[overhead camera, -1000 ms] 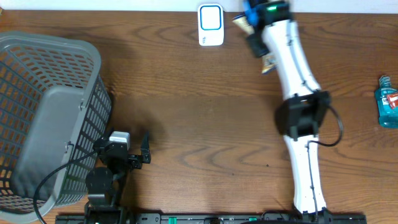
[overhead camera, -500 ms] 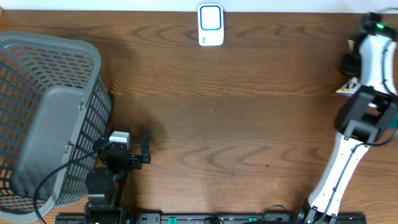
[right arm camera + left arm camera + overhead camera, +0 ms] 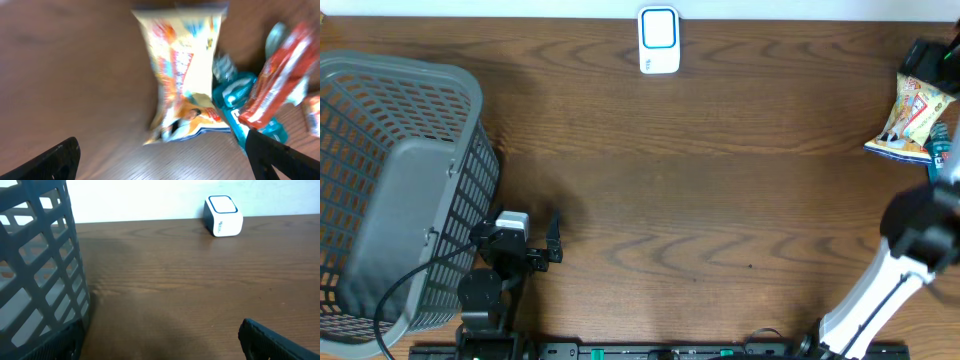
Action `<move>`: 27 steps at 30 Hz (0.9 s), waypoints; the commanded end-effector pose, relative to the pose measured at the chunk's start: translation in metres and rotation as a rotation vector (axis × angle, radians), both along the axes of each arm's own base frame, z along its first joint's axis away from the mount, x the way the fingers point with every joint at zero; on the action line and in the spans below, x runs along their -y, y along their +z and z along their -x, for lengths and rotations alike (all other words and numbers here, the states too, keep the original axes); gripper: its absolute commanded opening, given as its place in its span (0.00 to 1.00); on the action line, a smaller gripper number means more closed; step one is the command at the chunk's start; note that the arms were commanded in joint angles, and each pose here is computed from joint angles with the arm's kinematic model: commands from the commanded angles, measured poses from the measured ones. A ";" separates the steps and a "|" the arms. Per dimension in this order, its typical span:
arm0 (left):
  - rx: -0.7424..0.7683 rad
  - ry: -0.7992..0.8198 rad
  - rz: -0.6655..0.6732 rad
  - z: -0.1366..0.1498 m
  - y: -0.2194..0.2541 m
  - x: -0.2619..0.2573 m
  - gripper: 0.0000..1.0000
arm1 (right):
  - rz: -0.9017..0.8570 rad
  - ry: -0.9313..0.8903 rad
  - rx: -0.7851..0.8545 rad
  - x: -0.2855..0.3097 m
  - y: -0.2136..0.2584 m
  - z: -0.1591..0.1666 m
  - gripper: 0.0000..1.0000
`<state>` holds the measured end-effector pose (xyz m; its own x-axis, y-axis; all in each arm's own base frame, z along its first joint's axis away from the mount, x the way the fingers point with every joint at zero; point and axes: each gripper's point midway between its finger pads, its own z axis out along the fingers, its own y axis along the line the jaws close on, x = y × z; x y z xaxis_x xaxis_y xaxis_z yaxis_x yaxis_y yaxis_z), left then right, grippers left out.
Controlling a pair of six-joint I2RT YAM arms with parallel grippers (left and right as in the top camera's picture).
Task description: Scan the item barcode
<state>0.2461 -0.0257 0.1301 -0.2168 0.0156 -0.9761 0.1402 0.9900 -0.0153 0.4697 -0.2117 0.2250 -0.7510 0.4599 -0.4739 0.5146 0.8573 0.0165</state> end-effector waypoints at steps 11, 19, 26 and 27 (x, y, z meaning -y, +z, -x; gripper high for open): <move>-0.038 0.004 0.003 0.001 -0.016 -0.001 0.98 | 0.174 0.217 0.723 -0.143 0.308 0.193 0.99; -0.038 0.004 0.003 0.001 -0.016 -0.001 0.98 | 0.294 0.229 1.009 -0.185 0.368 0.328 0.99; -0.038 0.004 0.003 0.001 -0.016 -0.001 0.98 | 0.357 0.238 1.122 -0.204 0.376 0.397 0.99; -0.038 0.004 0.003 0.001 -0.016 -0.001 0.98 | 0.349 0.248 1.123 -0.207 0.374 0.402 0.99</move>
